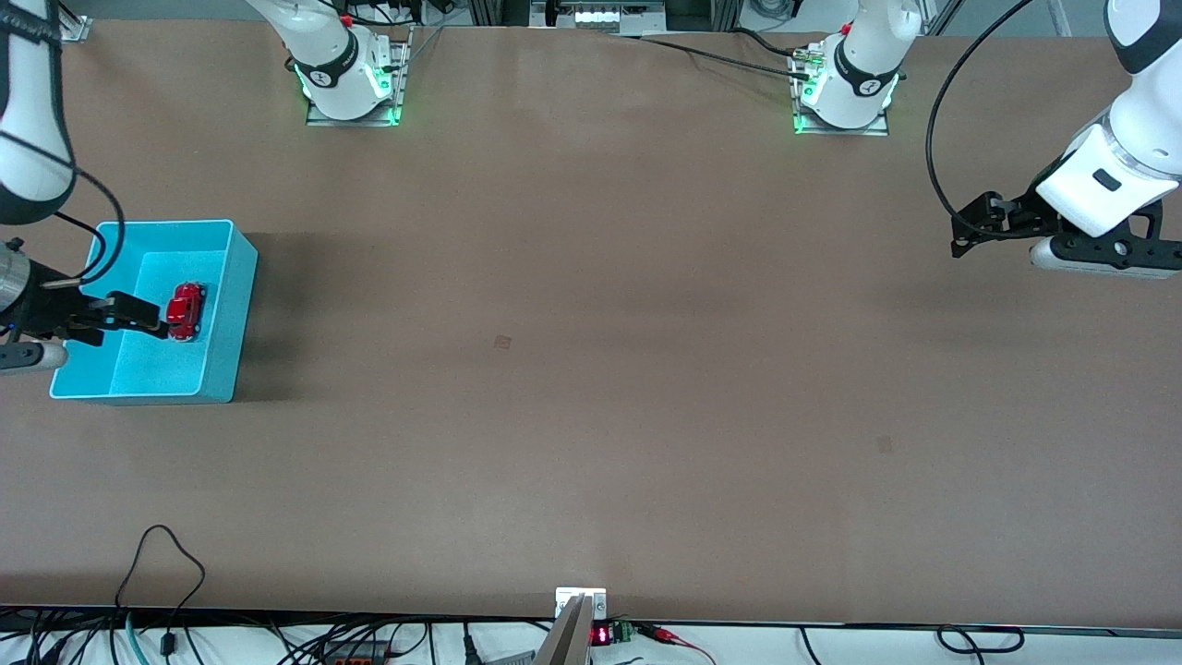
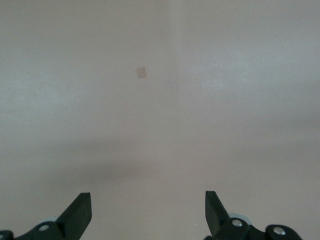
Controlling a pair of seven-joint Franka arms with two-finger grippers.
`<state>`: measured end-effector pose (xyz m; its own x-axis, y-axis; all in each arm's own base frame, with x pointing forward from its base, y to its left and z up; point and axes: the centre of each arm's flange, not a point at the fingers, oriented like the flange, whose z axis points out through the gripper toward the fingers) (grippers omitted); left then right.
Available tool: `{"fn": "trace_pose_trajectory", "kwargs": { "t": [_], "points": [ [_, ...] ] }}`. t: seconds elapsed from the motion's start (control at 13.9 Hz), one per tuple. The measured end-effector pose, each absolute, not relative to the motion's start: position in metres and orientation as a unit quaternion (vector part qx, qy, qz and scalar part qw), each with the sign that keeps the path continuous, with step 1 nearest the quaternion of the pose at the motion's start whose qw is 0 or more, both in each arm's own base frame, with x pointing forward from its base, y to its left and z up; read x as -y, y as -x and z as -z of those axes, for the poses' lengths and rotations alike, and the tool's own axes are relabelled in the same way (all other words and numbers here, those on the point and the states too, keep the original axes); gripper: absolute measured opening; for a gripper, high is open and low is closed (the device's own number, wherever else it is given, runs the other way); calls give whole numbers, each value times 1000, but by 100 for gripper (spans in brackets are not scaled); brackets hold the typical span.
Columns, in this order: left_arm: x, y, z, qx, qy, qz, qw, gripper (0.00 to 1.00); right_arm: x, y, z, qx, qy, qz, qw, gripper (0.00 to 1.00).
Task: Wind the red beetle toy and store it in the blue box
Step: 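Lower the red car into the blue box and open the right gripper, then raise the open right gripper up out of the blue box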
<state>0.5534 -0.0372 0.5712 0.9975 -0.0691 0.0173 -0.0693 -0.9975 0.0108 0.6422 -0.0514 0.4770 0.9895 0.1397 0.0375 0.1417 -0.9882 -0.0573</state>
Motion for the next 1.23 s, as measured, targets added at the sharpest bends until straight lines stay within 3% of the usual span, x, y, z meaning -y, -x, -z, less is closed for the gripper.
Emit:
{"fn": "trace_pose_trajectory", "kwargs": {
  "t": [0.43,0.58,1.08,1.23],
  "points": [
    [37,-553,-571,34,-999,-8,6,100,-77,-641,-481,180,982,11,63,100],
    [36,-553,-571,34,-999,-8,6,100,-93,-639,-484,154,986,10,62,100],
    [36,-553,-571,34,-999,-8,6,100,53,-612,-558,-26,999,22,22,100],
    [36,-553,-571,34,-999,-8,6,100,68,-600,-561,-43,999,-5,22,100]
  ]
}}
